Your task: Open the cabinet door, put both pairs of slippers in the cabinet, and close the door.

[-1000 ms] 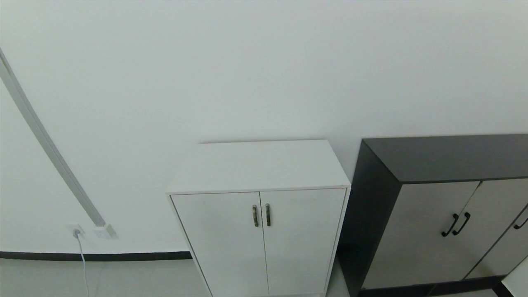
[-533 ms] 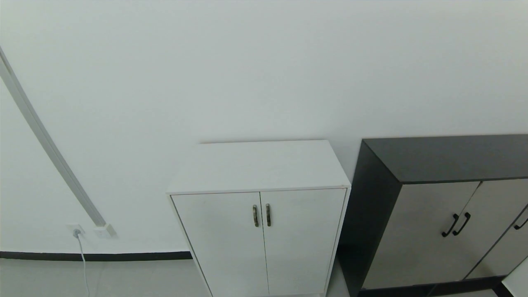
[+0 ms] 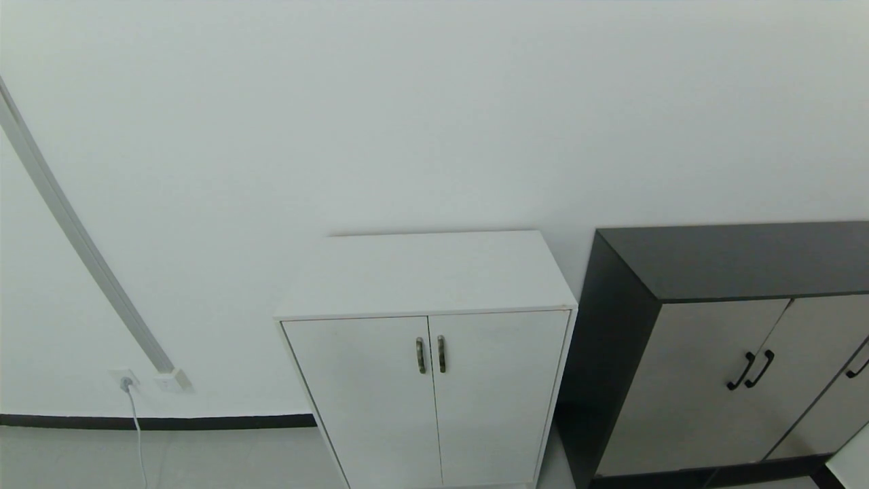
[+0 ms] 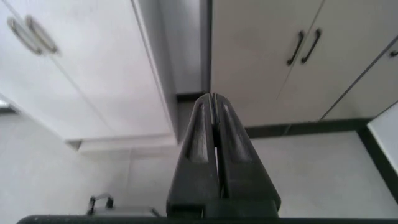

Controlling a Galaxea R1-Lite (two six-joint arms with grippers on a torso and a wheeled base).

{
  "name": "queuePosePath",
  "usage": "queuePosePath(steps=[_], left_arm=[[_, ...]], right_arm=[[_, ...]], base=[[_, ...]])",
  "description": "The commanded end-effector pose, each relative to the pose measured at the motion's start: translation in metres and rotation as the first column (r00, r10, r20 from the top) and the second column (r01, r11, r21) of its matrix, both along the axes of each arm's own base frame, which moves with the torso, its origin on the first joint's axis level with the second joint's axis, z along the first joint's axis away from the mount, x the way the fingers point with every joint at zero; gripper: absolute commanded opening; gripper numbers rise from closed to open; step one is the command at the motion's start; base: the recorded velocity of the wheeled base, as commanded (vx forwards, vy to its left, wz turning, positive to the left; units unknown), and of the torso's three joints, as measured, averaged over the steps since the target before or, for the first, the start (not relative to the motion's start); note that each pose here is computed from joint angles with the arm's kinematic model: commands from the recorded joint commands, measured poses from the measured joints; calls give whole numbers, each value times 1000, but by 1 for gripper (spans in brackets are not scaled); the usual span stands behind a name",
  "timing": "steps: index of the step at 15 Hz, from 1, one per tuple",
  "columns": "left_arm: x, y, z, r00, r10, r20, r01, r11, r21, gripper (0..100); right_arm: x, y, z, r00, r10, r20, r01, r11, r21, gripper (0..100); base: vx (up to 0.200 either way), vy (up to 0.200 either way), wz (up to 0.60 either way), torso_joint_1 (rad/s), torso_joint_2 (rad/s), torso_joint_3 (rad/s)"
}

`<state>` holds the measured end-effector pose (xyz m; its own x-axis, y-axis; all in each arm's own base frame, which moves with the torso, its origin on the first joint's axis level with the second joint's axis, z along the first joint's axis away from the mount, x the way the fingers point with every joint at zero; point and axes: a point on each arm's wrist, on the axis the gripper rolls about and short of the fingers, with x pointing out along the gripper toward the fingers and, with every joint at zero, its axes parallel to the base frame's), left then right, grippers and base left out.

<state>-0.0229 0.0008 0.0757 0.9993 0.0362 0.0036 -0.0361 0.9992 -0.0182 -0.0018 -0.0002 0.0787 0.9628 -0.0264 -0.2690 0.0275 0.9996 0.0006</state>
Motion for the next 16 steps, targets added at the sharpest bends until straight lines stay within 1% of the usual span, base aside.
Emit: queuePosePath(steps=[1,4,10,11,12,13,14,16], left_arm=[[0,0,0,1000,1,-1,-1,1000,0,0],[0,0,0,1000,1,-1,-1,1000,0,0],[0,0,0,1000,1,0,-1,1000,-2,0],[0,0,0,1000,1,0,-1,1000,-2,0],[0,0,0,1000,1,-1,-1,1000,0,0],[0,0,0,1000,1,0,-1,1000,-2,0],[0,0,0,1000,1,0,-1,1000,-2,0],[0,0,0,1000,1,0,-1,1000,-2,0]], right_arm=[[-9,0,-1,993,-13,120,13,1000,-2,0],[-16,1,-2,980,-19,200,20,1000,-1,0],[-16,-1,-2,974,-78,215,73,997,28,0],[-20,-1,-3,964,-44,261,38,999,27,0],[-21,0,-3,964,-2,268,1,1000,1,0],[-21,0,-3,964,12,264,-7,1000,-23,0],[-21,0,-3,964,15,265,-7,1000,-31,0],[-21,0,-3,963,-5,269,3,1000,7,0]], base=[[0,0,0,0,0,0],[0,0,0,0,0,0],[0,0,0,0,0,0],[0,0,0,0,0,0],[0,0,0,0,0,0],[0,0,0,0,0,0],[0,0,0,0,0,0],[0,0,0,0,0,0]])
